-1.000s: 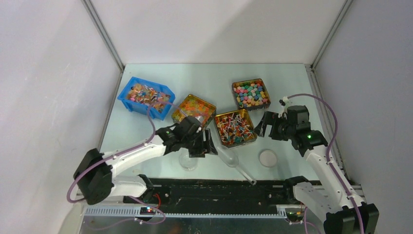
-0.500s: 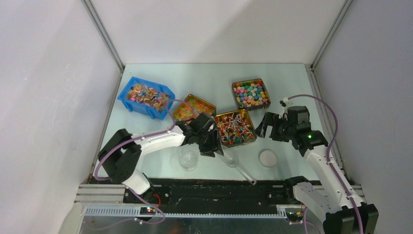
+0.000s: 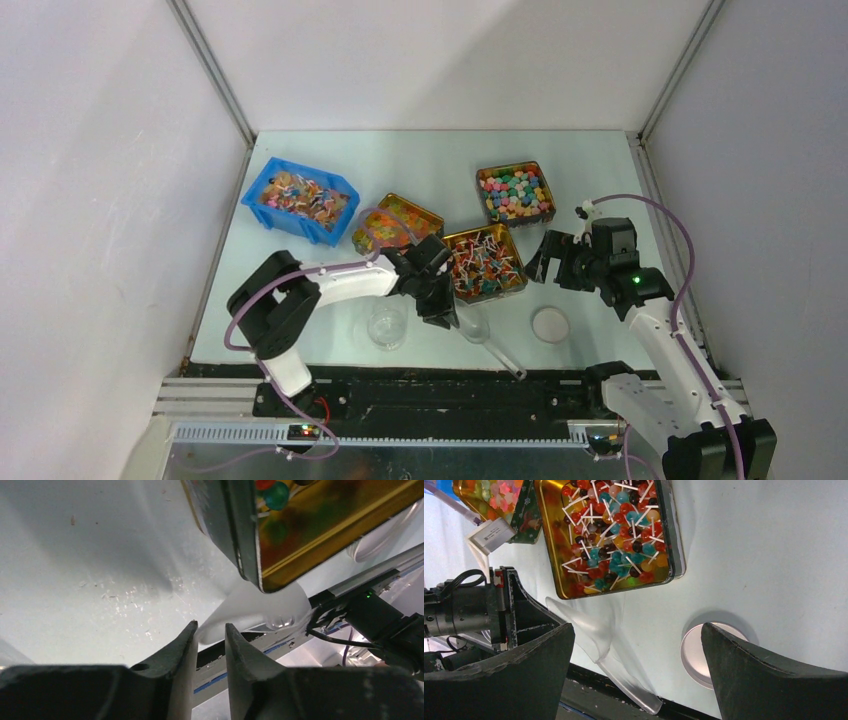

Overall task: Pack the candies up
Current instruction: Pick up the spatula from the center of the board.

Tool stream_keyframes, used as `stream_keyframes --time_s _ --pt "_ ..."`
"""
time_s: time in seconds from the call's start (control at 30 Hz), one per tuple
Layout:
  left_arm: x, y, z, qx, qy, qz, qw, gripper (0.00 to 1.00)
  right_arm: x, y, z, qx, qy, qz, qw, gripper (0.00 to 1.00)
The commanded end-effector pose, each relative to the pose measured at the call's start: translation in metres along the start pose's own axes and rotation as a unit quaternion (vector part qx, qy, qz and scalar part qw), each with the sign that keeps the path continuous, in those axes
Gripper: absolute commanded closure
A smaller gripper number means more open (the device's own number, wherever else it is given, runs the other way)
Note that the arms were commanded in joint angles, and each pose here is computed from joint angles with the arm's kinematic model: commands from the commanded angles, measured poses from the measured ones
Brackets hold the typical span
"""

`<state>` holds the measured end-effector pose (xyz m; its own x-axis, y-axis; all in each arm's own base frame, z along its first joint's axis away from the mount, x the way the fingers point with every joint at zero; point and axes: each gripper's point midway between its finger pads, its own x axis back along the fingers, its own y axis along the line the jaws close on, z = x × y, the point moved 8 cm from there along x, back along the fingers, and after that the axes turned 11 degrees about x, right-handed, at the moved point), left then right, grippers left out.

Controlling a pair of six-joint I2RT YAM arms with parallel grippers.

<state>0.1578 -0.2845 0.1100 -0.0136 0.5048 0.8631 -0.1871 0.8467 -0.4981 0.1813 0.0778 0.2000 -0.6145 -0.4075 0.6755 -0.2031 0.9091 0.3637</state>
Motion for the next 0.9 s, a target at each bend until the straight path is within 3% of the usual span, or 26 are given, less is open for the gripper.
stream_keyframes --time_s 0.0,0.3,0.57,0.87 --pt "-0.002 -0.009 -0.001 -0.001 0.003 0.008 1.0 0.71 0.009 0.004 -0.011 0.016 -0.021 -0.009 1.0 0.0" --pt "0.003 -0.012 -0.003 -0.005 -0.013 0.014 1.0 0.99 0.009 0.005 -0.009 0.018 -0.018 -0.012 1.0 0.0" --pt "0.024 -0.021 -0.004 -0.012 -0.028 0.032 0.999 1.0 0.014 0.01 -0.013 0.043 -0.019 -0.026 0.999 0.0" --pt "0.061 -0.016 -0.019 0.027 -0.055 0.091 0.994 1.0 0.017 0.04 -0.01 0.114 -0.013 -0.115 0.987 0.0"
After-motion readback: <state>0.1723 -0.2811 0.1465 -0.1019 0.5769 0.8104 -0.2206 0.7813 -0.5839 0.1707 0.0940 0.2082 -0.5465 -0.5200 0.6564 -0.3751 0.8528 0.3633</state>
